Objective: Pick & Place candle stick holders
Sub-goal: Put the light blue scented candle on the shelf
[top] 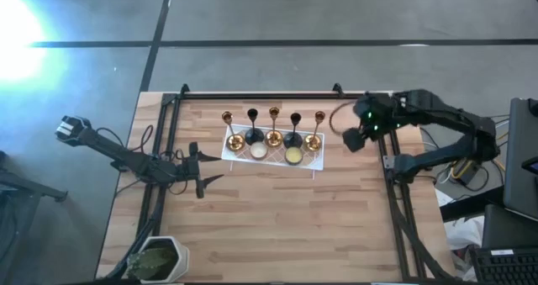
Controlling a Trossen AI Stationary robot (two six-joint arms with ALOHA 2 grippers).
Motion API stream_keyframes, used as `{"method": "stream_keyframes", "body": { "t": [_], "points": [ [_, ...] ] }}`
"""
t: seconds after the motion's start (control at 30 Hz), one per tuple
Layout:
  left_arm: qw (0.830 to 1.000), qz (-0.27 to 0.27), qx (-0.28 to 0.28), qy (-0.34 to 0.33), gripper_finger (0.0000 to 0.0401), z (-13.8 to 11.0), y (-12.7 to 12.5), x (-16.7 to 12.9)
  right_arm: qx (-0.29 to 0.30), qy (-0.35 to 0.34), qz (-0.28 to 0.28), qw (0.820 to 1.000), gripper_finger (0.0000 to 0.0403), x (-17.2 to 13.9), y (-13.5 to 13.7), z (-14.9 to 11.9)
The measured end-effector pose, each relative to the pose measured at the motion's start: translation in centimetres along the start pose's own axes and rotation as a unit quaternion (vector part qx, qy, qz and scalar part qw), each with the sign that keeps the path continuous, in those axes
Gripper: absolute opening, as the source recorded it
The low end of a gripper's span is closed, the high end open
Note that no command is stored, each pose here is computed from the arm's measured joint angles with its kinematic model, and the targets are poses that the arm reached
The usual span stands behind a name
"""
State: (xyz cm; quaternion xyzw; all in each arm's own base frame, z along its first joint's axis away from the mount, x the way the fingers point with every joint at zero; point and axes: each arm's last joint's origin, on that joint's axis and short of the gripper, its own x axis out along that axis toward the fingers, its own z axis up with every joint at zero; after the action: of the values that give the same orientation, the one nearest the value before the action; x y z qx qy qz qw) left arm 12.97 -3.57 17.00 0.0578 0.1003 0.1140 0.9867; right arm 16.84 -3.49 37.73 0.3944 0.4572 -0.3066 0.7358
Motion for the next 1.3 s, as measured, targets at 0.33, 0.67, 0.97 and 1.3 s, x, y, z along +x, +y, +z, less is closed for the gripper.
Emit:
{"method": "stream_keyframes", "body": {
  "t": [0.33, 0.67, 0.97, 1.3],
  "points": [
    [1.000, 0.000, 0.000, 0.000, 0.0268, 0.0, 0.0, 0.0, -0.039, 0.048, 0.035, 0.997, 0.0295, 2.3, 6.0, -3.5],
    [1.000, 0.000, 0.000, 0.000, 0.0268, 0.0, 0.0, 0.0, -0.059, 0.011, 0.138, 0.989, 0.0295, 5.9, 14.8, -2.7],
    [1.000, 0.000, 0.000, 0.000, 0.0268, 0.0, 0.0, 0.0, -0.076, -0.034, 0.130, 0.988, 0.0295, 9.3, 22.1, -0.1],
    [1.000, 0.000, 0.000, 0.000, 0.0268, 0.0, 0.0, 0.0, 0.017, -0.041, 0.056, 0.997, 0.0295, 12.2, 25.8, 1.4]
  ]
}}
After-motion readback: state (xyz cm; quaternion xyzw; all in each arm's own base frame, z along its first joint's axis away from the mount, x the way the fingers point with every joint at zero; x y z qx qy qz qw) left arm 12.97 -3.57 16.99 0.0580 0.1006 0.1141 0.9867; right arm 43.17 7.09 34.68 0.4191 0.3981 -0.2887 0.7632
